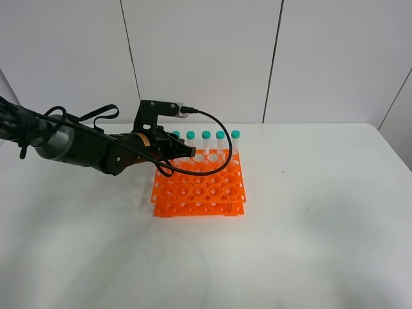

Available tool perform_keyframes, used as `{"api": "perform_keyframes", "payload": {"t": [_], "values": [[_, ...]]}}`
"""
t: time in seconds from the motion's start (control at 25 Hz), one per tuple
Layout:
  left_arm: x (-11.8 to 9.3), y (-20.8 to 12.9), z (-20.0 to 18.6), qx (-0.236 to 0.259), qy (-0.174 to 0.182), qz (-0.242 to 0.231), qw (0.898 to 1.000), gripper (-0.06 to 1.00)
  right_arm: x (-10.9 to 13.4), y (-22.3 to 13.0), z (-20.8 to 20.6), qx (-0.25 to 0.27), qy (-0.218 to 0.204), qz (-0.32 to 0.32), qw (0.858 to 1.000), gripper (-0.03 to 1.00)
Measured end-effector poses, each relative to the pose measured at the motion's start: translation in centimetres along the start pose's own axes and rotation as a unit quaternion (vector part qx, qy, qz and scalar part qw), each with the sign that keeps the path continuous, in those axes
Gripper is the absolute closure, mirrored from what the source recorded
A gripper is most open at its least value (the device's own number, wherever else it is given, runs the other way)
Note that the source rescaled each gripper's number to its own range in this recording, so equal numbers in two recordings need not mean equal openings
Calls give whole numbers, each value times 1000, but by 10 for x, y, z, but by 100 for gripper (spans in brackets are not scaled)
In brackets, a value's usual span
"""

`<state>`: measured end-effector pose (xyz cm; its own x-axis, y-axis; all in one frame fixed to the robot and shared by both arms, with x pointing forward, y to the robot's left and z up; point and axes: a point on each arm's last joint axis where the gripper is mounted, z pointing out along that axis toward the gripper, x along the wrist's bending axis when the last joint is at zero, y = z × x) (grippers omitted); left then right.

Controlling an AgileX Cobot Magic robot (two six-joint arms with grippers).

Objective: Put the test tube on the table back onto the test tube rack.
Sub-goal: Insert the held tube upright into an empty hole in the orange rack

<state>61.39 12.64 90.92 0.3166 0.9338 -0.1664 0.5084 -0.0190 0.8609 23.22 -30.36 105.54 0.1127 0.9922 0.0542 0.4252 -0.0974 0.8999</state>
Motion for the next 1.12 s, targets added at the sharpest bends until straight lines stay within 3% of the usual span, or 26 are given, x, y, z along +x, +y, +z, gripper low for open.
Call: {"api": "perform_keyframes", "payload": {"t": [0.28,1.12], "values": [[-3,-1,0,3,-14,36,999,94,0,0,0,0,0,0,1000,11],[-1,-13,11,-10,-18,17,1000,94,0,0,0,0,0,0,1000,11]]}}
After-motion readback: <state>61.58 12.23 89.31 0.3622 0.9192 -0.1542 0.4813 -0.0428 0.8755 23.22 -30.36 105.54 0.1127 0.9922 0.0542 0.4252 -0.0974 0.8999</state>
